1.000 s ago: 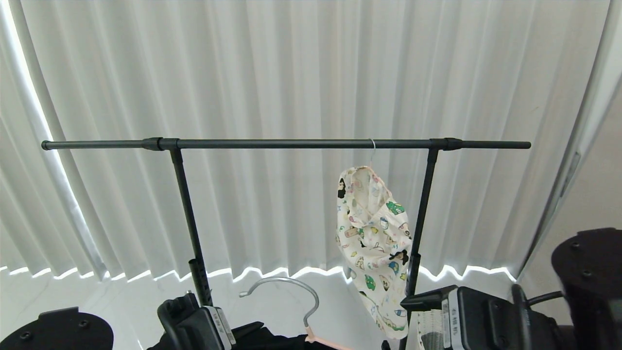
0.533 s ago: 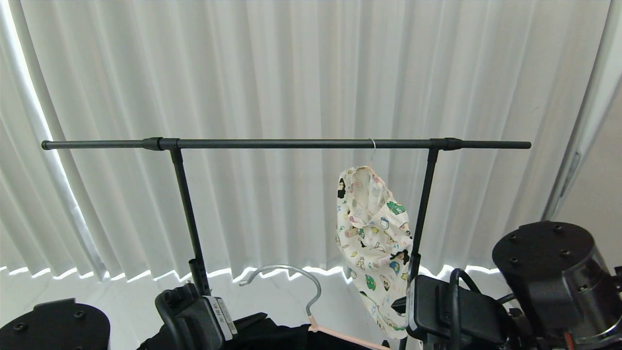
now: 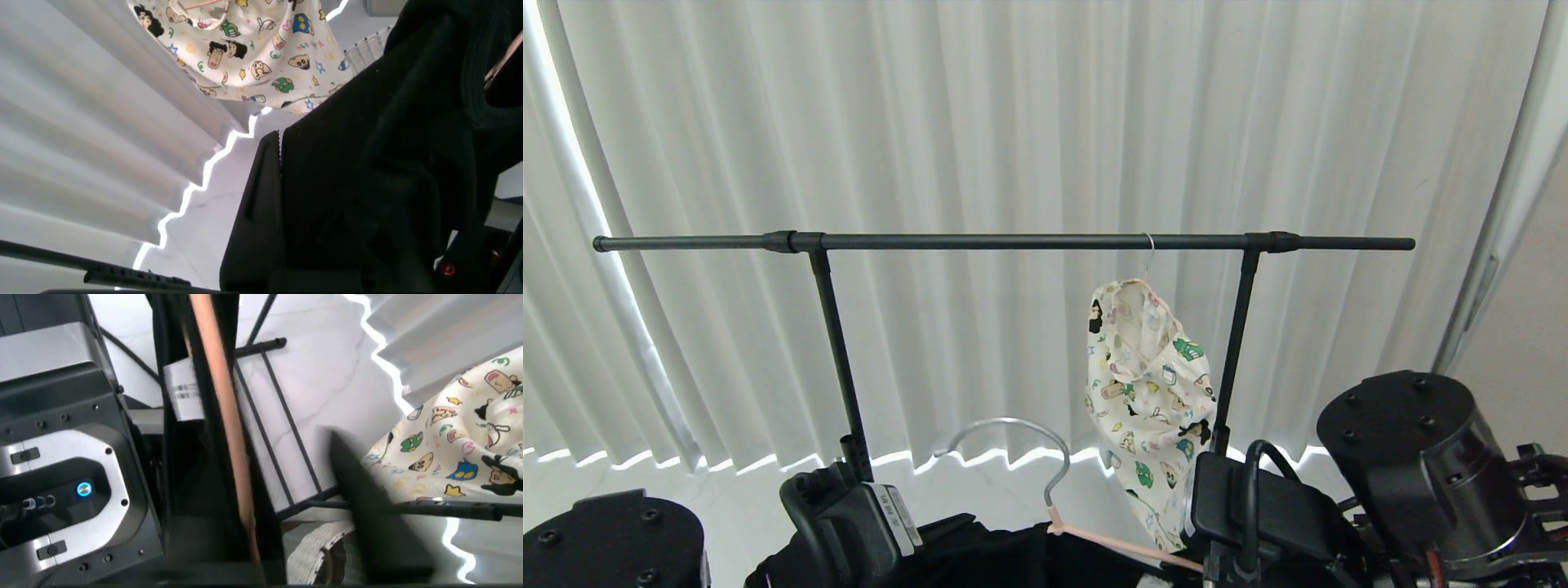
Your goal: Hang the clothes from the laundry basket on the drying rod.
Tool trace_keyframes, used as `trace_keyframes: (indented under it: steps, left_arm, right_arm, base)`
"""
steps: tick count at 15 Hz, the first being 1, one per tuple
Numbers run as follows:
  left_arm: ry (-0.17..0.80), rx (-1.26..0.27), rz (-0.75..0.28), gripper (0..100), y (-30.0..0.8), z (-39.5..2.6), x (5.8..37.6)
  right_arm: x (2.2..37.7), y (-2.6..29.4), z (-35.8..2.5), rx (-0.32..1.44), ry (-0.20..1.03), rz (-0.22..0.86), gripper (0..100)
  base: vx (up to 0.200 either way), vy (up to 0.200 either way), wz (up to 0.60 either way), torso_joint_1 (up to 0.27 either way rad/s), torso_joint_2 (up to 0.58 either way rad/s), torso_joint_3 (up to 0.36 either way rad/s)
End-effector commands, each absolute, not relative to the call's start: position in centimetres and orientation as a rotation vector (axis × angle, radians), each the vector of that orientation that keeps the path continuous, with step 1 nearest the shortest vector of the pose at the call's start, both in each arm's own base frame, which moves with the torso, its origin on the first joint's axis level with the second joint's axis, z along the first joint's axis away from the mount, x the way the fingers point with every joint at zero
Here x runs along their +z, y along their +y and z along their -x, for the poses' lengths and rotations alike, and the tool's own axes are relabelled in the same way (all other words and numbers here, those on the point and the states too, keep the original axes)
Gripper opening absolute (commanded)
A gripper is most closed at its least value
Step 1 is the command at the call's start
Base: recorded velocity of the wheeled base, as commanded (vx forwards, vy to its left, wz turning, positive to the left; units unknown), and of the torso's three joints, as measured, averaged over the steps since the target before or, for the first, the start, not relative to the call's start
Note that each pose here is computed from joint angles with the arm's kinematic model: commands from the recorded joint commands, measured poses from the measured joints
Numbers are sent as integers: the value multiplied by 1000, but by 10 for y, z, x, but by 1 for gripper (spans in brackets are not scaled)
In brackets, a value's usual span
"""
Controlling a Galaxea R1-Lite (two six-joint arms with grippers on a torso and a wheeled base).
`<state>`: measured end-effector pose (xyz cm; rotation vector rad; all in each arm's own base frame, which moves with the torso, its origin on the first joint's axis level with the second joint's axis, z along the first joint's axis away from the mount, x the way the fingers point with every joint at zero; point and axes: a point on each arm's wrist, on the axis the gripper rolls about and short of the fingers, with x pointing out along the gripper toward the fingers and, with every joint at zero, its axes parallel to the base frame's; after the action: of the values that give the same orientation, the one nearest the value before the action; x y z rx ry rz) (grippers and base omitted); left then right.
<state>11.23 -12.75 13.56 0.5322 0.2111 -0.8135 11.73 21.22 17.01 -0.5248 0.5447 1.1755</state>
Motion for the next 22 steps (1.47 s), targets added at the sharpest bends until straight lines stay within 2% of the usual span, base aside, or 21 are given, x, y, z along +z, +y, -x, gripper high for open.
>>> trace_keyframes:
  steps: [1,6,7,13,17,22]
  left_arm:
    - [202,-812,-528,0,-128,-113,138]
    - [199,-811,-523,0,-127,-112,139]
    - [202,-811,-519,100,-128,-112,138]
    - [222,-727,-505,100,-116,-122,138]
    - [254,-714,-511,100,-108,-117,130]
    - [315,-615,-476,100,-89,-118,121]
  right_arm:
    - [169,214,-118,1174,546,527,0]
    - [172,214,-121,1161,514,512,0]
    - [173,214,-121,1161,499,509,0]
    - [191,195,-131,1120,343,567,0]
    - [199,180,-145,1045,292,564,0]
    - [209,162,-153,966,253,548,0]
  base:
    - [0,0,0,0,0,0]
    - [0,0,0,0,0,0]
    - [0,0,0,0,0,0]
    - [0,0,0,0,0,0]
    - [0,0,0,0,0,0]
    - [0,0,0,0,0,0]
